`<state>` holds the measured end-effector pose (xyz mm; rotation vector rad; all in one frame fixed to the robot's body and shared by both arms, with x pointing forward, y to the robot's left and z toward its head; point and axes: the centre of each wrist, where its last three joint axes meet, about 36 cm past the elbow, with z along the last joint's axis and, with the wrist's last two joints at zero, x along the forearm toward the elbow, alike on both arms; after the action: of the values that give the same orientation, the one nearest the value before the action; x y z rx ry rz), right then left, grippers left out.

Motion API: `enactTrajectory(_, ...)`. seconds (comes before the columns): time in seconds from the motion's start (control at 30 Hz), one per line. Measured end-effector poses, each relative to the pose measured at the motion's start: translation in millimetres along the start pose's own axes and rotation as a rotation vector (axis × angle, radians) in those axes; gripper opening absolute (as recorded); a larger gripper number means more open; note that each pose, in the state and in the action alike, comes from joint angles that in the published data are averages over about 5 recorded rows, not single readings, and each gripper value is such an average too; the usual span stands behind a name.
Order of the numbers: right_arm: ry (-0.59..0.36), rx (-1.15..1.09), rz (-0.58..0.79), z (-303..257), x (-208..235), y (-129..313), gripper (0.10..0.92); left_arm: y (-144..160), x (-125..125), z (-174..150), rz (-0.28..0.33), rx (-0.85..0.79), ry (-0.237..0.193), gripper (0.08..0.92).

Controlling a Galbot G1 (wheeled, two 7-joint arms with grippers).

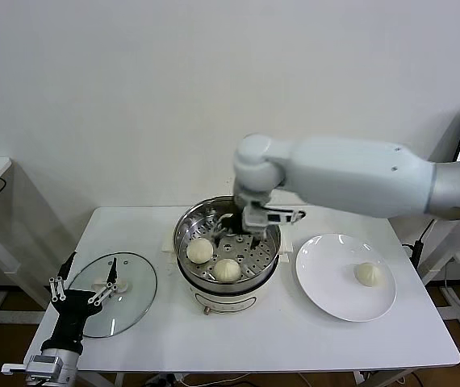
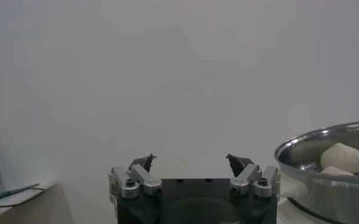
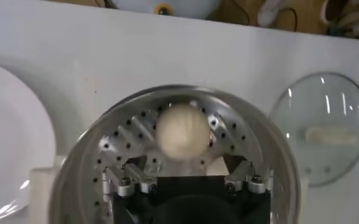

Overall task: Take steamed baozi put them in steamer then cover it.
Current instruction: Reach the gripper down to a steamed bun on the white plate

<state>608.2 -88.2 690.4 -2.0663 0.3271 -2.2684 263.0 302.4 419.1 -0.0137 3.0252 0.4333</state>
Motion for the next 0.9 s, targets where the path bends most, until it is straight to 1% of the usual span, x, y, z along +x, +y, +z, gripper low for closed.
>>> enactTrajectory(0.17,0.012,-0.281,0.021,21,22,61,0.823,-1,2,-1,0.005,-0.004,-0.001,0.823)
enactTrajectory(0.33,0.016,-0.580,0.030,38,26,131,0.823,-4,3,-2,0.010,-0.006,-0.003,0.823)
enactTrajectory(0.57,0.010,-0.917,0.025,51,10,219,0.823,-8,5,-5,0.015,-0.006,-0.006,0.823)
enactTrajectory(0.73,0.019,-1.077,0.016,57,-8,264,0.823,-9,6,-6,0.020,-0.007,-0.007,0.823)
enactTrajectory(0.9,0.039,-1.189,-0.004,62,-25,299,0.823,-11,6,-6,0.023,-0.006,-0.007,0.823)
